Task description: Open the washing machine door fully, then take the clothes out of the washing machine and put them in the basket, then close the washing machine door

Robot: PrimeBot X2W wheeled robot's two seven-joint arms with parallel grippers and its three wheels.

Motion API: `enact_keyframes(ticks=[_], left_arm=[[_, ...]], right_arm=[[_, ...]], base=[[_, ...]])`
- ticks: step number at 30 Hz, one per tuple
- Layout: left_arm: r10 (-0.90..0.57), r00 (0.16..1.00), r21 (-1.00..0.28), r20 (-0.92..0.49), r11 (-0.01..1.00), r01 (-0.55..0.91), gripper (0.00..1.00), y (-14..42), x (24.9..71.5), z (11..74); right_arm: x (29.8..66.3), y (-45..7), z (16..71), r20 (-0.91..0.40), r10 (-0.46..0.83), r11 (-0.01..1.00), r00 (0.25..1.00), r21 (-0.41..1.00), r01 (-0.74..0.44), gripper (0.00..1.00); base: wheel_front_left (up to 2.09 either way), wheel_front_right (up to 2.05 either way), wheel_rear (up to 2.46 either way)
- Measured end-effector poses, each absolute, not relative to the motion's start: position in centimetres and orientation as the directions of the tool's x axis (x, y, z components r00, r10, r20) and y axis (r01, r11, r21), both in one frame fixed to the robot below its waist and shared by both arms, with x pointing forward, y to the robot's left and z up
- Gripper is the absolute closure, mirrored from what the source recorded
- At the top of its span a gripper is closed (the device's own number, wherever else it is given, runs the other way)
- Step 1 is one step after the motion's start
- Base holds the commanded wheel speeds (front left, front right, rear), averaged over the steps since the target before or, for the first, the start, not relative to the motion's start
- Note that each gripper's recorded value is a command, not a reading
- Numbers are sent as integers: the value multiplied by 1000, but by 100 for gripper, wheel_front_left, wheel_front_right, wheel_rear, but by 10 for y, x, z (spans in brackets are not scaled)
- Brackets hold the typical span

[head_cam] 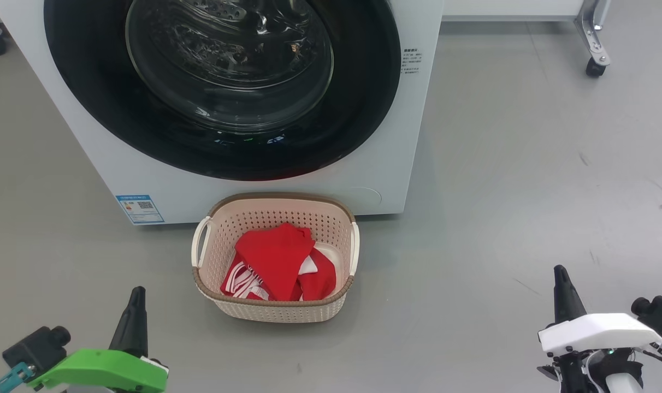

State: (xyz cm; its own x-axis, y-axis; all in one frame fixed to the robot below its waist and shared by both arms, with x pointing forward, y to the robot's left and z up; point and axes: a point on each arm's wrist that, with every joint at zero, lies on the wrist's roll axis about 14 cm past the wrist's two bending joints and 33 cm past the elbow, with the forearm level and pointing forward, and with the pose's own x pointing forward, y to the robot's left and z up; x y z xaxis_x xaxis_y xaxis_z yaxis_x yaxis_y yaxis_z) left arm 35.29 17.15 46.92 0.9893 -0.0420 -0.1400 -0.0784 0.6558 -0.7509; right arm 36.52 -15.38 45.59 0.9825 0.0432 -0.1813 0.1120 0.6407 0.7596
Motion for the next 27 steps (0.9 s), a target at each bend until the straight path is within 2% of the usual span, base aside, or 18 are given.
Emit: enact_keyframes(ticks=[27], left_arm=[[-42,990,-928,-136,356,-113,100,179,364,471]], right_arm=[[368,-178,461,-170,14,330,985,931,156,100]], base=[[0,0,0]])
